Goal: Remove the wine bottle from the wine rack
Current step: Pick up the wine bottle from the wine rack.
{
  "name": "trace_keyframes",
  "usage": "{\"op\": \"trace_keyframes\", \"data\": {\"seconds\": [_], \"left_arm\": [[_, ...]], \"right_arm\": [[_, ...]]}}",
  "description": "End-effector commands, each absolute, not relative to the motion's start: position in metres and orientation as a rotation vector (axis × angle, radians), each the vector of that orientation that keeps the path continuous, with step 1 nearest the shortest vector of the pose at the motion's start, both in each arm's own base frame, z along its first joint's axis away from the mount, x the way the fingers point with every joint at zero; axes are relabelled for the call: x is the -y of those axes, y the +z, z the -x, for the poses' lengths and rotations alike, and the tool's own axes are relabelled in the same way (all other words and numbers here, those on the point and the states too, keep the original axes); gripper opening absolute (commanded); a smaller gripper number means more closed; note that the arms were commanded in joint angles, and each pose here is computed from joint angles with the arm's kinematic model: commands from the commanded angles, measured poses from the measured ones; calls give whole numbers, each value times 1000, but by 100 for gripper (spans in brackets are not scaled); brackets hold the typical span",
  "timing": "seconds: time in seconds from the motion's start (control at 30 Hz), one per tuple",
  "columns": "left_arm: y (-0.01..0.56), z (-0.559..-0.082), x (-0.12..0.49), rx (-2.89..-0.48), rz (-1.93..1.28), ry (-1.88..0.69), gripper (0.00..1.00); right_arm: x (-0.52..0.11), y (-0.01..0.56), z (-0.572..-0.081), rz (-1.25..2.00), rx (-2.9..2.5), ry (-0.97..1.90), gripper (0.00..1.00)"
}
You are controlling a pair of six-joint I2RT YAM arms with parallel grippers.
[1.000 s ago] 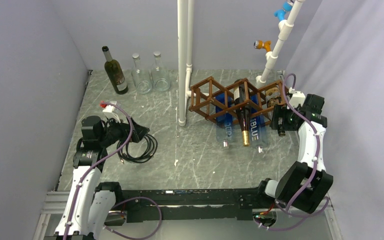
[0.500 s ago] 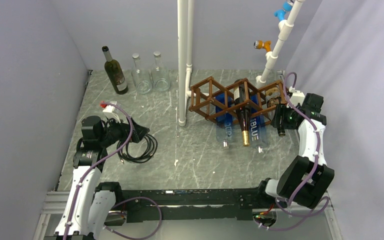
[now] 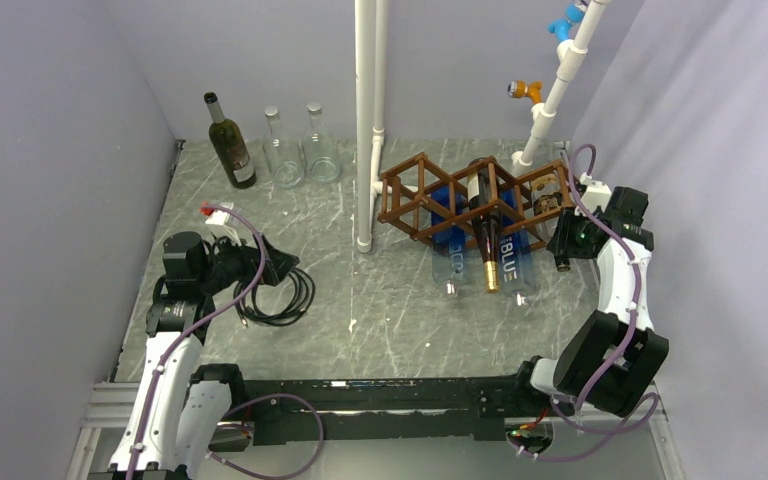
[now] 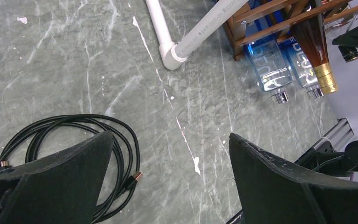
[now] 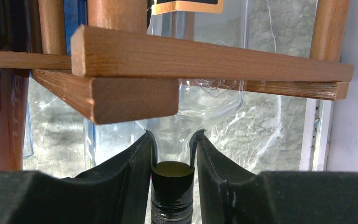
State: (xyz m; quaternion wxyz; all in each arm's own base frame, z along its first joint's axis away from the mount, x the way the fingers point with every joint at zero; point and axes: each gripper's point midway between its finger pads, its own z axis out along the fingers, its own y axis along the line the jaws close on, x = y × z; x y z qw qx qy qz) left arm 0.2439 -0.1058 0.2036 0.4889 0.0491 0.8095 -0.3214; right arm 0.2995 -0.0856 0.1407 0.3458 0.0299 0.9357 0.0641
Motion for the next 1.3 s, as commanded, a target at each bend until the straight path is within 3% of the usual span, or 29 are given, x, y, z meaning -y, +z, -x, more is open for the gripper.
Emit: {"op": "trace_keyframes", "data": {"seconds": [0.0, 0.2, 0.57, 1.27], "left_arm": [[225, -247, 107, -1910, -169, -762, 100], [225, -246, 107, -1909, -170, -763, 100], [226, -245, 108, -1904, -177, -765, 100], [230, -242, 111, -1892, -198, -772, 99]], "right_arm": [[88, 160, -306, -46, -2372, 141, 14], [88, 158, -291, -36, -2388, 121, 6], [93, 155, -255, 7, -2409, 143, 0], [92, 139, -198, 133, -2461, 146, 0]]}}
